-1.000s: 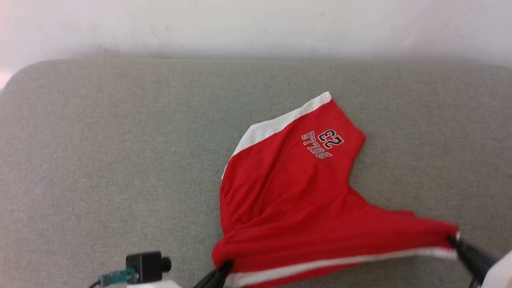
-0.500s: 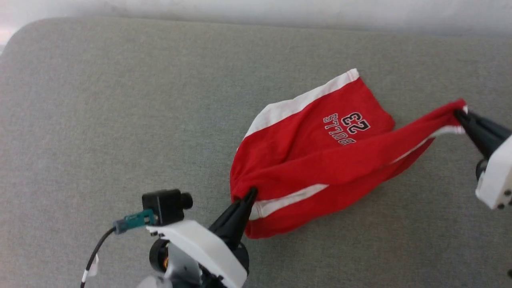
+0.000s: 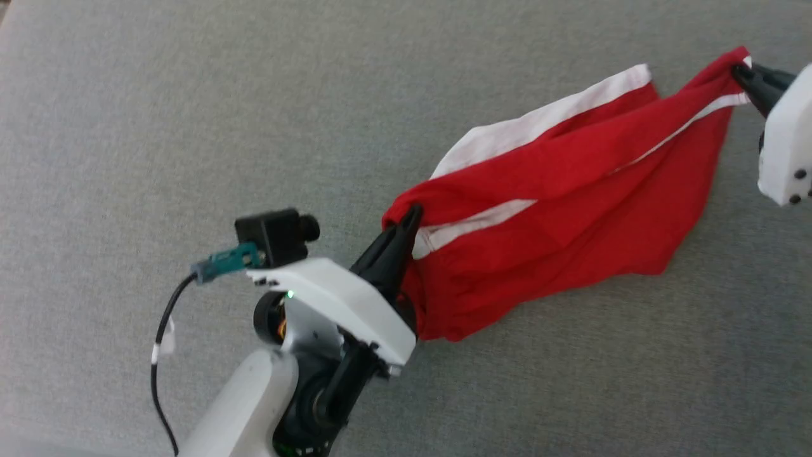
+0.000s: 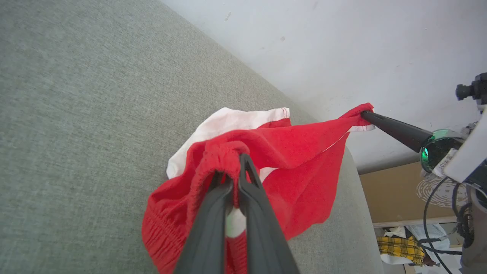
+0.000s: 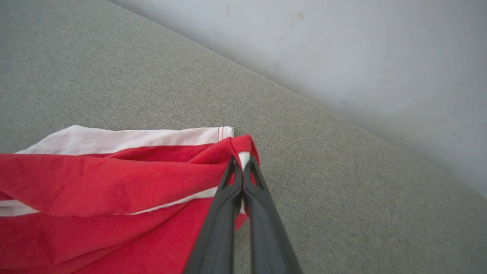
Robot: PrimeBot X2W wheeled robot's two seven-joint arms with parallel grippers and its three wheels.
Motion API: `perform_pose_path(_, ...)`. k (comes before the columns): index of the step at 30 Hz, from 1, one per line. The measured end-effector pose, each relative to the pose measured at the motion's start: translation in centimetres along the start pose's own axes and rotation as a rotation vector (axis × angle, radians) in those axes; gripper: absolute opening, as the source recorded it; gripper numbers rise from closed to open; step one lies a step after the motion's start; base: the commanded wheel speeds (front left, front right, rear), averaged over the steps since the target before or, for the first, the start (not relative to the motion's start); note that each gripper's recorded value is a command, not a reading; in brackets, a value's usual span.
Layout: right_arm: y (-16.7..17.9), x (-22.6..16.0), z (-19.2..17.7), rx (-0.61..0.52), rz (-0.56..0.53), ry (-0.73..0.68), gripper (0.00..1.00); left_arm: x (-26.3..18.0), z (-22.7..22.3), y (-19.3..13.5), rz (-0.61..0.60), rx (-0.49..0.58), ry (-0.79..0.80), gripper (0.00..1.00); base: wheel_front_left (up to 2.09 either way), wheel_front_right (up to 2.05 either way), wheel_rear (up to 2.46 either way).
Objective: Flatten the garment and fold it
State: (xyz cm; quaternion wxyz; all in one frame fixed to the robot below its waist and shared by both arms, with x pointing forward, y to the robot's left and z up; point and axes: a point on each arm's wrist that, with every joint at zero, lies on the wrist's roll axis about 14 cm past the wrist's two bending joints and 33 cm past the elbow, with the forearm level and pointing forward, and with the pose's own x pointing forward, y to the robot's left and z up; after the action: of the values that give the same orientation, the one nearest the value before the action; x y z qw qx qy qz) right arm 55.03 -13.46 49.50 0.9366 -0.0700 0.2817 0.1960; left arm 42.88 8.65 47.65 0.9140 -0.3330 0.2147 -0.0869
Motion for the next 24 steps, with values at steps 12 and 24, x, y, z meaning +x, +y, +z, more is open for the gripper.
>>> perform_pose_path(12,1.4,7.7,-3.5,-0.012,0.053,0.129,0.0,3.4,-0.6,4.2,0.097,0.035,0.043,0.0,0.0,0.0,0.0)
perform_pose_path(24,2.3,10.5,-5.8,-0.012,0.085,0.19,1.0,4.6,-2.0,6.5,0.154,0.024,0.066,0.36,0.0,0.0,0.0)
